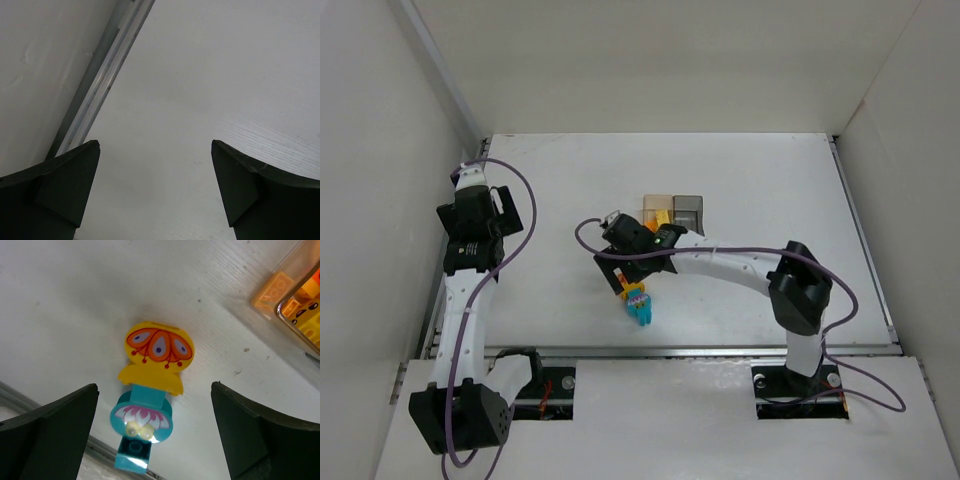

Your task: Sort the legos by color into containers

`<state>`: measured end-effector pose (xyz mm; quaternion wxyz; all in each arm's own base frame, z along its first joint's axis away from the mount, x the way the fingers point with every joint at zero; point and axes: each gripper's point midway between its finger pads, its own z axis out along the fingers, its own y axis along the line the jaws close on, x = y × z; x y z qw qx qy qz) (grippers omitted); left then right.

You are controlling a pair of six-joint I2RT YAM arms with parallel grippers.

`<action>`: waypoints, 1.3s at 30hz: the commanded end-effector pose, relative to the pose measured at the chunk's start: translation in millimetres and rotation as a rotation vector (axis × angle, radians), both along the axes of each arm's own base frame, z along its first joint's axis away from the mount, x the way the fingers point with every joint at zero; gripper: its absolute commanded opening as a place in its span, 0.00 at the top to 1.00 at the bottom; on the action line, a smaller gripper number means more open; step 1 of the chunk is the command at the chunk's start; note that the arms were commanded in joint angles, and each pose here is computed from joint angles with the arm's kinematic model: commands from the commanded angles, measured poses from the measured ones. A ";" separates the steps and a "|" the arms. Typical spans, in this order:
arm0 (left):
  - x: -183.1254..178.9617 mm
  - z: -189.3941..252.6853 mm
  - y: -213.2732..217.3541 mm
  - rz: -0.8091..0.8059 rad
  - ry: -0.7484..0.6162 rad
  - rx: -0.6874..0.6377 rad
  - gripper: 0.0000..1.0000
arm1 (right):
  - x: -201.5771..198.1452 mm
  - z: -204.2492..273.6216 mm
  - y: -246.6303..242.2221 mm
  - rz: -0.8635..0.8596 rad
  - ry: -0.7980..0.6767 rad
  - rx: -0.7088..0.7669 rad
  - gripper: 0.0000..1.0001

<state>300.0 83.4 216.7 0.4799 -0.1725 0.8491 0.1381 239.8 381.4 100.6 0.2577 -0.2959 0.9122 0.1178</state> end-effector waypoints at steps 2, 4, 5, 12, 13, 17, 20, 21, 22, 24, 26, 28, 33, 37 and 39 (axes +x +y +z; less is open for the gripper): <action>4.0 16.7 -3.6 -0.024 -0.070 -0.004 0.08 | 27.2 -9.3 0.9 -0.088 -0.003 -0.020 0.01; 2.9 19.4 -3.7 -0.024 -0.079 -0.003 0.08 | 35.2 -14.1 -0.9 -0.111 -0.028 -0.053 0.01; 2.9 19.4 -3.7 -0.024 -0.079 -0.003 0.08 | 37.5 -21.8 -0.5 -0.115 -0.028 -0.070 0.01; 0.9 20.1 -5.5 -0.032 -0.080 -0.007 0.08 | 37.0 -46.5 11.9 -0.086 0.012 -0.074 0.01; 0.9 20.1 -5.5 -0.032 -0.080 -0.007 0.08 | 39.1 -45.2 15.3 -0.086 0.004 -0.059 0.01; -0.4 18.3 -5.6 -0.032 -0.071 -0.008 0.08 | 36.2 -47.6 19.8 -0.072 0.025 -0.048 0.02; -0.4 18.3 -5.6 -0.032 -0.071 -0.008 0.07 | 30.1 -52.7 13.7 -0.067 0.043 -0.061 0.05; -0.4 18.3 -5.6 -0.032 -0.071 -0.008 0.07 | 28.4 -55.6 11.7 -0.074 0.051 -0.065 0.07; -0.4 18.3 -5.6 -0.032 -0.071 -0.008 0.07 | 25.6 -57.2 7.3 -0.075 0.056 -0.073 0.09; -0.4 18.3 -5.6 -0.032 -0.071 -0.008 0.07 | 24.7 -60.3 6.7 -0.084 0.060 -0.070 0.26; 0.1 18.1 -7.2 -0.040 -0.071 -0.013 0.07 | 24.9 -56.1 7.6 -0.092 0.058 -0.059 0.43; 0.7 17.8 -8.9 -0.049 -0.072 -0.018 0.08 | 27.7 -51.1 9.1 -0.096 0.042 -0.047 0.66; 4.8 20.7 -20.2 -0.134 -0.073 -0.025 0.13 | 51.4 -7.5 21.6 -0.135 -0.063 0.008 0.91; 10.1 32.5 -65.7 -0.403 -0.081 -0.076 0.19 | 73.8 52.8 20.6 -0.241 -0.191 0.084 1.00; 7.9 38.4 -87.2 -0.547 -0.079 -0.076 0.20 | 82.9 98.6 15.8 -0.307 -0.275 0.172 1.00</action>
